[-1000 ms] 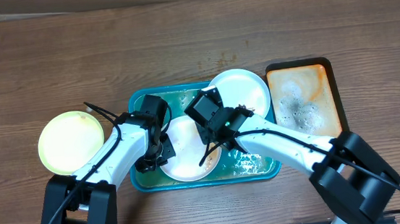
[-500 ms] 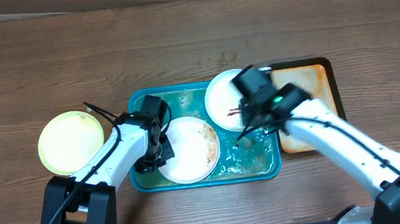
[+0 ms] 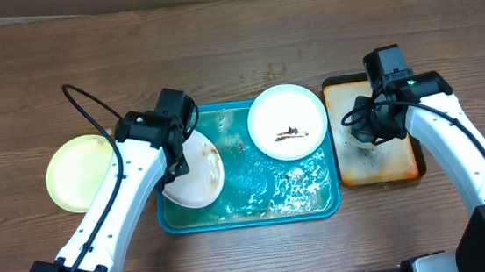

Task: Clean dirty plates on tray and stack at the side

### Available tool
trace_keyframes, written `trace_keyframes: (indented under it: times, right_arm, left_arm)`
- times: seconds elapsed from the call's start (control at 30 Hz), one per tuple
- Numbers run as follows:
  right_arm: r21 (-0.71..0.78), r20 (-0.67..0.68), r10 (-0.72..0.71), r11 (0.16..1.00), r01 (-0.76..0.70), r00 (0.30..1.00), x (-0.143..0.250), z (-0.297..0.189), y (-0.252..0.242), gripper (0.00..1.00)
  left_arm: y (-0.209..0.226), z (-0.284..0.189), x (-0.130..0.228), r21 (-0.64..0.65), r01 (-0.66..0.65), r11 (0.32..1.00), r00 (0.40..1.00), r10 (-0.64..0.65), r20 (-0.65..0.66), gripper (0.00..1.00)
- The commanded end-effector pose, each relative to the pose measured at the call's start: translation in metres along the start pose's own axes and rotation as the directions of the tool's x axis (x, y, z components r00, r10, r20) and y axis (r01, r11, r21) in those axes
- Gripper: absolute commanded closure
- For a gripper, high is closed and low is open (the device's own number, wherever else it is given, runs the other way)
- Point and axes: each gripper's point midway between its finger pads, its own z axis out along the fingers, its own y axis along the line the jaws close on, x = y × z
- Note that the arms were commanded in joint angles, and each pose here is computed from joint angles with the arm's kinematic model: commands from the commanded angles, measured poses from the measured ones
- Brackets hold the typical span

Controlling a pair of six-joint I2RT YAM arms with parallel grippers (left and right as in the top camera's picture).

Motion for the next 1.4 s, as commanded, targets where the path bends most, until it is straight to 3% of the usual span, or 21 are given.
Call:
trace_keyframes:
  times: [0.0,0.23,0.47,0.77,1.07,1.27,1.37]
  right_arm:
    - [-0.047,0.013,-0.045,0.998,0.045,0.999,-0.003,-0.009,0.009,0.96]
    - [-0.043,0.006,-0.044,0.998,0.045,0.999,-0.001,-0.009,0.008,0.96]
    - [-0.041,0.001,-0.045,0.998,0.045,0.999,0.0,-0.009,0.007,0.96]
    - [-0.046,-0.016,-0.045,0.998,0.045,0.999,0.004,-0.009,0.007,0.96]
    - [-0.15,-0.042,-0.109,0.983,0.101,0.993,0.01,-0.011,0.025,0.96]
    - [-0.151,-0.039,-0.109,0.983,0.102,0.993,0.009,-0.011,0.025,0.96]
    - [-0.151,-0.04,-0.108,0.983,0.101,0.993,0.009,-0.011,0.025,0.96]
  left_arm:
    - [0.003,-0.008,0.001,-0.027,-0.034,0.999,0.999,0.035,0.02,0.96]
    - [0.005,-0.012,0.023,-0.049,-0.105,0.993,0.994,0.102,-0.047,0.96]
    - [-0.021,-0.013,-0.001,0.052,-0.077,0.996,0.996,0.075,0.052,0.96]
    - [-0.012,-0.015,0.046,0.073,-0.125,0.989,0.978,0.135,-0.159,0.96]
    - [-0.048,-0.015,0.014,0.203,-0.071,0.977,0.996,0.079,-0.031,0.96]
    - [-0.021,-0.013,0.047,0.108,-0.117,0.987,0.976,0.135,-0.173,0.96]
    - [-0.023,-0.013,0.045,0.113,-0.115,0.987,0.977,0.132,-0.166,0.96]
